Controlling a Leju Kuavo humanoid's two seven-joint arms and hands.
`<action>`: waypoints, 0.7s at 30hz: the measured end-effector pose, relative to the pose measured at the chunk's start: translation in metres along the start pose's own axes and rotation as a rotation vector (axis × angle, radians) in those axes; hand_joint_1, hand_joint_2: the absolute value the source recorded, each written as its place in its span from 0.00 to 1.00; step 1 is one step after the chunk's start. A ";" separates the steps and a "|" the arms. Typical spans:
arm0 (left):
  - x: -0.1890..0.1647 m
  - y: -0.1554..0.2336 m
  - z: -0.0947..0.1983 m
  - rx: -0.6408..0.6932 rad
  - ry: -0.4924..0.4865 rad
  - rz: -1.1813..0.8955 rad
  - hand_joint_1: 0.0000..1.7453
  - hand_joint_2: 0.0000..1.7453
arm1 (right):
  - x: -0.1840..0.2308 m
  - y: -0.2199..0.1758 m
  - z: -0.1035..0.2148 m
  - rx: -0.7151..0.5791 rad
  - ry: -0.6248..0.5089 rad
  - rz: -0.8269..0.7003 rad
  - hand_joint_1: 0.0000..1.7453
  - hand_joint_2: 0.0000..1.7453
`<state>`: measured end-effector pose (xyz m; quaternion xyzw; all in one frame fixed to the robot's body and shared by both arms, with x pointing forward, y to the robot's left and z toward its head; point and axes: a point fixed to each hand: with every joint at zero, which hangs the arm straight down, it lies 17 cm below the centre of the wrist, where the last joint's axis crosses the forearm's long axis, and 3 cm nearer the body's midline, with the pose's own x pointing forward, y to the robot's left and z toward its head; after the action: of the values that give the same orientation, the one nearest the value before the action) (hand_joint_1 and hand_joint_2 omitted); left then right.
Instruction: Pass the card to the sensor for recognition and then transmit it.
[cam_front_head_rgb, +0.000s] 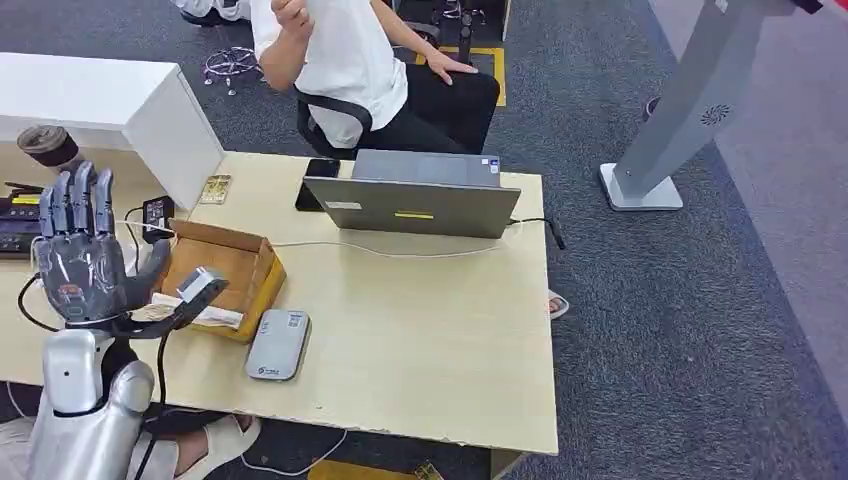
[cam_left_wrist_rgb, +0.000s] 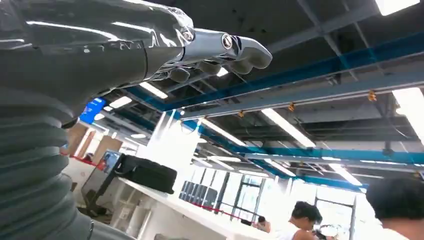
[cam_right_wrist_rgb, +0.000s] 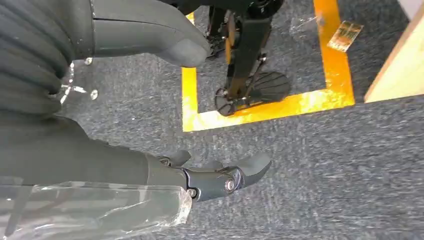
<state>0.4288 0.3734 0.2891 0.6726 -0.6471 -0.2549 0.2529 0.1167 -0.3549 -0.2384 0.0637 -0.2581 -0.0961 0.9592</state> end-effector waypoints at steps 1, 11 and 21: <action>-0.001 0.001 0.006 -0.006 0.000 0.002 0.00 1.00 | -0.001 -0.001 0.001 -0.002 0.002 -0.002 0.00 1.00; -0.011 0.010 0.024 -0.014 0.008 -0.008 0.00 1.00 | -0.004 -0.004 0.002 -0.011 0.005 -0.013 0.00 1.00; -0.006 0.035 0.069 -0.006 0.012 0.159 0.00 1.00 | -0.011 -0.012 0.006 -0.044 0.013 -0.040 0.00 1.00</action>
<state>0.3561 0.3773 0.2614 0.6197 -0.6961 -0.2321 0.2783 0.1026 -0.3645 -0.2405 0.0483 -0.2483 -0.1207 0.9599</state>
